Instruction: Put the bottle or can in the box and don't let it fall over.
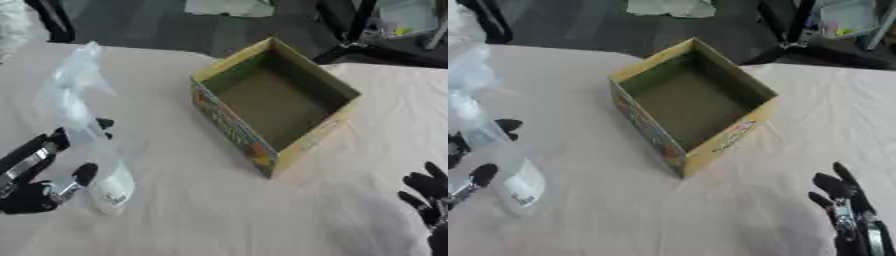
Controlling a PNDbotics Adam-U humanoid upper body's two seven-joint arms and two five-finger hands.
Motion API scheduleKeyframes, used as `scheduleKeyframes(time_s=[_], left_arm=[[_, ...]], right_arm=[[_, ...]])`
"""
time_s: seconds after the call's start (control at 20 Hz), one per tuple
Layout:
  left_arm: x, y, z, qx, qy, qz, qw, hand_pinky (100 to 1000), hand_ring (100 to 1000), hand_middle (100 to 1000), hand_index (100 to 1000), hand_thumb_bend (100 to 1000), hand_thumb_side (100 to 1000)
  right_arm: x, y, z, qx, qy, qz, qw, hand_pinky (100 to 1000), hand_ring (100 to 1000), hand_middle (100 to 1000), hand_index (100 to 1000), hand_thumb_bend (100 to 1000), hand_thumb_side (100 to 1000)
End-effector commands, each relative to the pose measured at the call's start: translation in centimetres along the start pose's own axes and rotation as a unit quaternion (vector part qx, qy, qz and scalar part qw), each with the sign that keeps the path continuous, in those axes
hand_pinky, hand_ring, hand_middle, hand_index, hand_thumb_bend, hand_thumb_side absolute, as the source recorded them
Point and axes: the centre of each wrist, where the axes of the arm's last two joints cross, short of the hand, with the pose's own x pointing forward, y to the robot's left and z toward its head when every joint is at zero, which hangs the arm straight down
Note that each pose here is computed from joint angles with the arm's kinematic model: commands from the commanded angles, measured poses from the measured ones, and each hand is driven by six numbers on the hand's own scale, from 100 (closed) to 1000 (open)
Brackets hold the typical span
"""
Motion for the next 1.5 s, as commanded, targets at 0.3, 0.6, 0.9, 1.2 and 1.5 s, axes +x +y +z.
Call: scheduleKeyframes(time_s=[0.3,0.6,0.9,1.2,1.5], left_arm=[[0.3,0.2,-0.7,0.004,-0.006,0.031,0.999,1000,1000,902,840,126,681],[0.4,0.4,-0.5,-0.006,-0.012,0.028,1.0,1000,1000,954,854,125,681],[0.7,0.7,0.0,-0.008,-0.021,-0.009,1.0,1000,1000,999,890,122,680],[0.2,0.5,0.4,-0.007,-0.019,-0.011,1.0,1000,1000,1000,917,100,665],[0.2,0.6,0.7,-0.015,-0.016,-0.008,1.0,1000,1000,1000,907,100,669]], right_arm=[[0.5,0.0,-0.3,0.0,-0.008,-0.001,1.0,819,870,1000,749,100,808],[0.5,0.0,-0.4,0.0,-0.006,-0.001,1.0,819,867,1000,748,100,809],[0.5,-0.1,-0.4,0.0,-0.006,-0.002,1.0,820,866,1000,748,100,811],[0.5,-0.1,-0.5,0.0,-0.007,-0.003,1.0,820,865,999,747,100,813],[0.5,-0.1,-0.5,-0.002,-0.004,-0.003,1.0,819,863,998,746,100,817]])
